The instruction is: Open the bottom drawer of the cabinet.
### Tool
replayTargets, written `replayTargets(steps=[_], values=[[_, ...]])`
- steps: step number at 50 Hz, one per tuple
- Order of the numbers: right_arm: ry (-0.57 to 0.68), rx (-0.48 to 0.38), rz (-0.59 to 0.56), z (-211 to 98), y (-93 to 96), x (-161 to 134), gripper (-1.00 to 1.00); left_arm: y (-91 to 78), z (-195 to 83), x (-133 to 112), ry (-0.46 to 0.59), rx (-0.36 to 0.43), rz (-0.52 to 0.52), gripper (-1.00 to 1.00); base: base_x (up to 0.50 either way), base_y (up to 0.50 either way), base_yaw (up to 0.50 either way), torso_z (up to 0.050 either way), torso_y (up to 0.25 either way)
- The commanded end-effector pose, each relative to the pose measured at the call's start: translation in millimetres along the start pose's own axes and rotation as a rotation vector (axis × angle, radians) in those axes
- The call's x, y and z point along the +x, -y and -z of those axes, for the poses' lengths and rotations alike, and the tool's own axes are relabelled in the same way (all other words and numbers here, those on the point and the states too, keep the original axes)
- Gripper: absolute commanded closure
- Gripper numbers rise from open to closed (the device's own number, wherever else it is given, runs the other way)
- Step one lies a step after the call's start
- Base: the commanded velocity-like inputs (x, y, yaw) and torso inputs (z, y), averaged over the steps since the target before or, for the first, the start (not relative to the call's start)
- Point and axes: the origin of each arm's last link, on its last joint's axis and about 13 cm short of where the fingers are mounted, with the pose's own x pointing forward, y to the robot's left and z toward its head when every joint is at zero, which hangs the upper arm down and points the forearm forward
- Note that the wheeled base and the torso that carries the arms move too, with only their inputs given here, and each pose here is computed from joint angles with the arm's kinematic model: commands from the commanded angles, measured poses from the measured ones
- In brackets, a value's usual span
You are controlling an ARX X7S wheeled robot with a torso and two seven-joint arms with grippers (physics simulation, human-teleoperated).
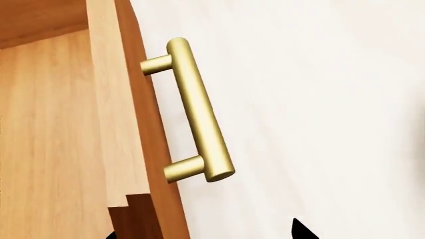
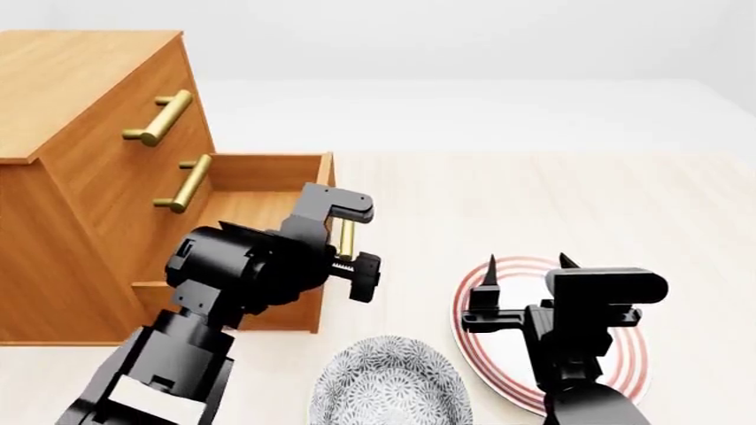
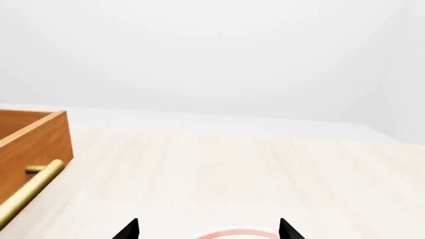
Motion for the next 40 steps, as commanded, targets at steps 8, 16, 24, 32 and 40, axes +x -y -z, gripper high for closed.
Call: replayTargets(steps=[8,16,24,32,40], values=[[0.006,-0.002,0.008,-2,0.5,1,-1.0,37.7,-40,-74,0.502,-0.093,0.269,-1.0,0.0,0.0,-0.01,0.0,0.001],[0.02,0.002,0.007,-7,0.7,2,-1.0,21.2,-24,-136,0.842,-0.046,0.029,-1.0,0.0,0.0,0.0,0.001,0.001],[0.05,0.004,0.003,-17,0.3,-1,-1.0,21.4,42,-165,0.998,-0.015,-0.111,-1.0,0.0,0.0,0.0,0.0,0.0],[0.234,-0.016,-0.006,-59,-0.1,-21,-1.0,23.9,99,-163,1.125,-0.026,-0.204,-1.0,0.0,0.0,0.0,0.0,0.0],[0.415,-0.043,-0.013,-87,-1.0,-46,-1.0,24.1,100,-166,1.172,-0.014,-0.24,-1.0,0.0,0.0,0.0,0.0,0.0]])
